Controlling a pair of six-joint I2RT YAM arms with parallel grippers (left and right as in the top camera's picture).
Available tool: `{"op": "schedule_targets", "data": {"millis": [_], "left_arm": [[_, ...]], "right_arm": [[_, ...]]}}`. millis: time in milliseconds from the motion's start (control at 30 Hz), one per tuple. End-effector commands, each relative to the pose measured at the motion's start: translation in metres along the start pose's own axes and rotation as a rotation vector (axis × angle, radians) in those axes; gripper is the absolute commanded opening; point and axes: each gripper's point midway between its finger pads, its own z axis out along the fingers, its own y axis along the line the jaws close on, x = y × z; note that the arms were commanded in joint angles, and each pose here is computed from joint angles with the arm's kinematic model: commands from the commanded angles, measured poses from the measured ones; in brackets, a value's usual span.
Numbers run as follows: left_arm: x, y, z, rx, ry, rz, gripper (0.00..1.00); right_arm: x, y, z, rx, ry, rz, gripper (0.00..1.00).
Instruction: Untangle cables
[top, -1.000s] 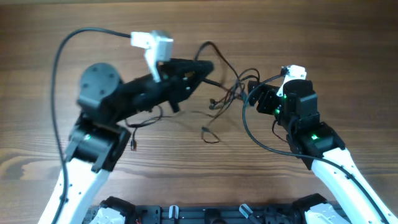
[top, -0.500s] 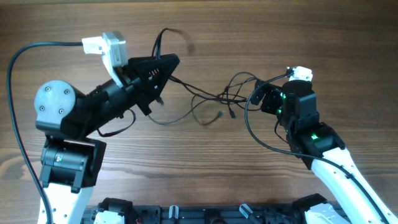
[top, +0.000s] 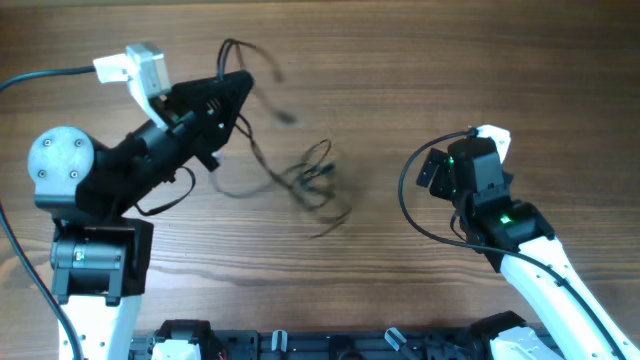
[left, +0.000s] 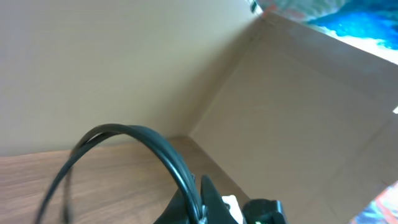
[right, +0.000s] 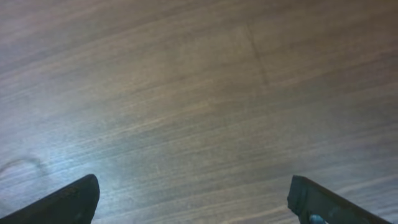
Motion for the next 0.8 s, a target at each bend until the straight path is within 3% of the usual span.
{"op": "schedule_targets", "data": {"millis": [0, 133, 300, 767], "left_arm": [[-0.004, 0.004, -0.007, -0.028, -0.002, -0.009, 0.04], [0.003, 0.010, -0.006, -0.043, 0.022, -0.039, 0.04], [0.006, 0.012, -0.006, -0.050, 0.033, -0.057, 0.04], [0.020, -0.014, 0.012, 0.045, 0.079, -0.165, 0.04]], "right_arm": [[0.009, 0.003, 0.003, -0.024, 0.040, 0.056, 1.00], [0.016, 0.041, -0.003, -0.234, 0.108, 0.029, 1.00], [0.022, 0.098, -0.027, -0.592, 0.129, -0.197, 1.00], [0.021, 0.104, -0.029, -0.624, 0.129, -0.194, 1.00]]}}
